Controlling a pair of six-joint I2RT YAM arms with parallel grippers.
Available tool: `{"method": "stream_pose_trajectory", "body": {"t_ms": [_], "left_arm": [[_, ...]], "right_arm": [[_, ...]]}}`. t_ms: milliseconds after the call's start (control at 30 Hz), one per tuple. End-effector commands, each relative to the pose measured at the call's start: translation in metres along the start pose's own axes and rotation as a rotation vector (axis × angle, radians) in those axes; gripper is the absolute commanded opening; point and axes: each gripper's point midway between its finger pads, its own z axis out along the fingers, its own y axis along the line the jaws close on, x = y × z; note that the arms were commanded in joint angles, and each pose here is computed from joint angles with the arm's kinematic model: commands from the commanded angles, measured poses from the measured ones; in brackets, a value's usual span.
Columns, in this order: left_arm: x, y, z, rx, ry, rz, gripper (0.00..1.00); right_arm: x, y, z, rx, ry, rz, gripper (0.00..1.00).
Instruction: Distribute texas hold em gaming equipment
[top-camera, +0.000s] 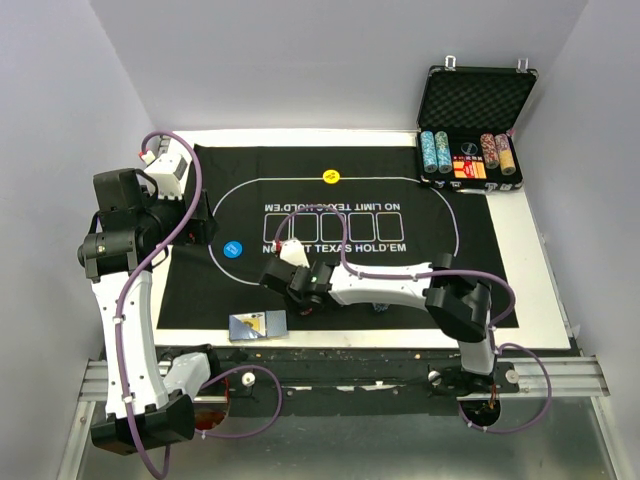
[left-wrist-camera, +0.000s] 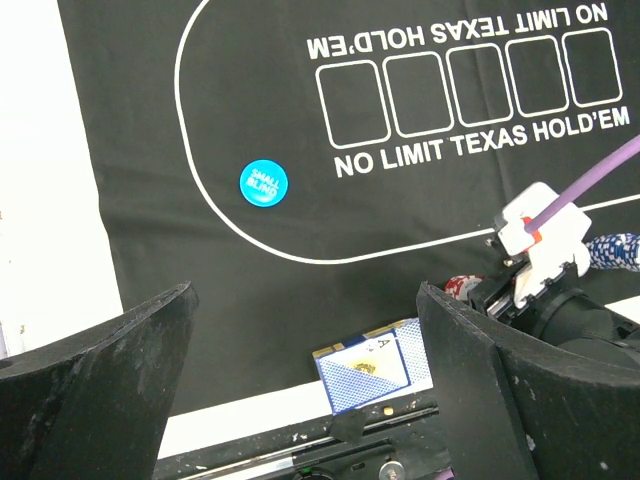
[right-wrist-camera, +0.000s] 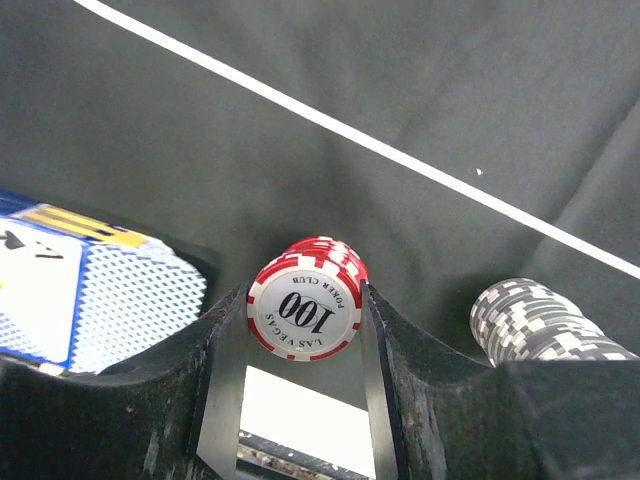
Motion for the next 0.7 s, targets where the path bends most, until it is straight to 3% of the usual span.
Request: {"method": "stream_pose_trajectory", "body": {"t_ms": [0, 233, 667], "left_arm": [[-0.003, 0.003, -0.002, -0.02, -0.022, 0.004, 0.99], [-0.003, 0.002, -0.005, -0.021, -0.022, 0.002, 0.99], [-0.021, 0.022, -0.011, -0.103, -0.032, -0.084, 0.99]], "right_arm": [[-0.04, 0.009, -0.037, -0.04, -0.094, 0.032, 0.43], [-0.063, 0.022, -0.032, -0.04, -0.135, -0.024, 0.43], [-0.133, 0.071, 0.048, -0.096, -0.182, -0.088, 0.43]]}}
